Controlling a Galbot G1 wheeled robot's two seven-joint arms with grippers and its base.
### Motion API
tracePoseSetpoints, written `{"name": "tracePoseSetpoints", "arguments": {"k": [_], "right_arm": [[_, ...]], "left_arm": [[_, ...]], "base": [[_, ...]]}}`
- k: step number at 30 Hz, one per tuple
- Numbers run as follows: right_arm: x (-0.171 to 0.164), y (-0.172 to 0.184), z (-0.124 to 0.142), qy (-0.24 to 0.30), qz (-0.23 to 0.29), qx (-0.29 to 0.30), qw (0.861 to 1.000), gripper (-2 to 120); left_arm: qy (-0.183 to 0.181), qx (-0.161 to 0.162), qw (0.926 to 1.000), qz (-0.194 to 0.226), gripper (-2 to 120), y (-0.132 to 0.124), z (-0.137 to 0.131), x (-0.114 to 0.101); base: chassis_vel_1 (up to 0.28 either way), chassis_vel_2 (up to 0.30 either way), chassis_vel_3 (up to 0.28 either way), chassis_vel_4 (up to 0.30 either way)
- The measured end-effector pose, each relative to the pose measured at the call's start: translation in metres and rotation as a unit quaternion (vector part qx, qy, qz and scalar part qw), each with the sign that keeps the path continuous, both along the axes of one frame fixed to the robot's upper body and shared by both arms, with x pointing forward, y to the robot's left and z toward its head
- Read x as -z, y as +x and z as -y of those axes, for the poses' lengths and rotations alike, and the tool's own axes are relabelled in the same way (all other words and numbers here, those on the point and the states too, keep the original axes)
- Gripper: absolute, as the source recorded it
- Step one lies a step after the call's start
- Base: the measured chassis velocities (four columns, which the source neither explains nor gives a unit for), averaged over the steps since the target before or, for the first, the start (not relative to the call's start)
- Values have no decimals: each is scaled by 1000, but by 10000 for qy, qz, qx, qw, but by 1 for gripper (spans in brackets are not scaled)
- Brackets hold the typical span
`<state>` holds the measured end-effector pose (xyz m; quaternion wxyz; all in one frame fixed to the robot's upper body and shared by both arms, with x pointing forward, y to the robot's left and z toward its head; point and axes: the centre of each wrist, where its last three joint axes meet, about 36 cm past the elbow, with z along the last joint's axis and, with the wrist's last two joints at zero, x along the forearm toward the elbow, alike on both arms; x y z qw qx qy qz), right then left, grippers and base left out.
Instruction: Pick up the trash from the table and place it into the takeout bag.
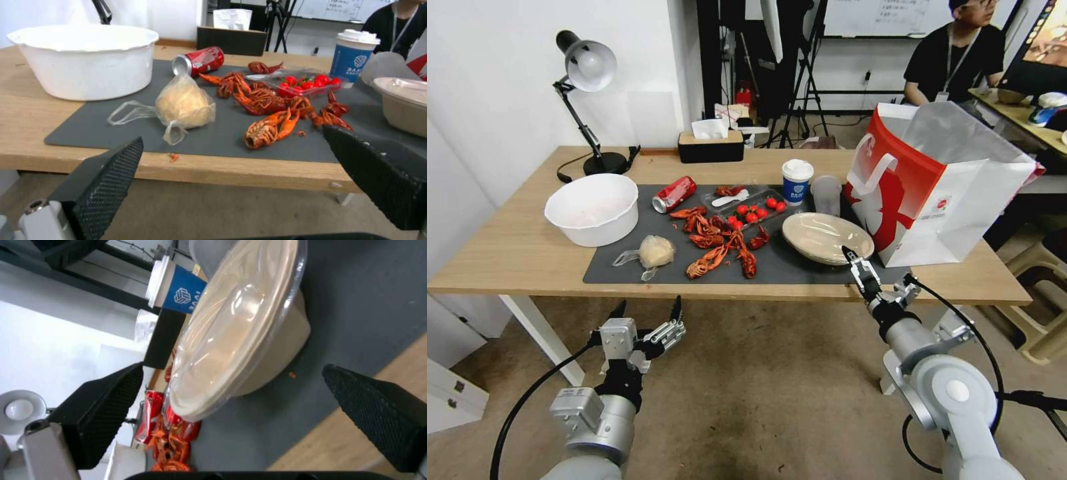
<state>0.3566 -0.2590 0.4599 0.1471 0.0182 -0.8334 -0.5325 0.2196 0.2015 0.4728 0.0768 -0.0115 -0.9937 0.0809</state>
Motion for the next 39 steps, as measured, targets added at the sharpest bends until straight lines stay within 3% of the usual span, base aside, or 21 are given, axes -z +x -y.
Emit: {"name": "tracePoseSetpoints", "arguments": {"k": [9,18,21,23,25,34,39], "right_arm": [[-3,13,-1,392,-82,-23,9992,98],[-4,14,1,545,-104,48,9984,70],[-3,13,1,537,-130,73,9984,55],[-4,12,1,537,-123,77,9985,52],[-5,11,2,536,-101,98,9985,39],[-7,10,3,599,-115,190,9980,8],[-6,8,3,569,-118,202,9981,0]], "left_arm": [[-8,-36,10000,-2,100,-2,0,-1],[-52,-20,10000,-8,100,-4,2,-7],[1,-11,10000,-11,100,-5,0,-6],[5,-14,10000,-14,100,-5,0,-6],[5,-32,10000,-17,100,-6,1,-6],[10,-65,10000,23,100,-6,2,-5],[13,-88,10000,22,100,-6,2,-5]], "base": [[0,0,0,0],[0,0,0,0],[0,0,0,0],[0,0,0,0],[0,0,0,0],[0,0,0,0],[0,0,0,0]]}}
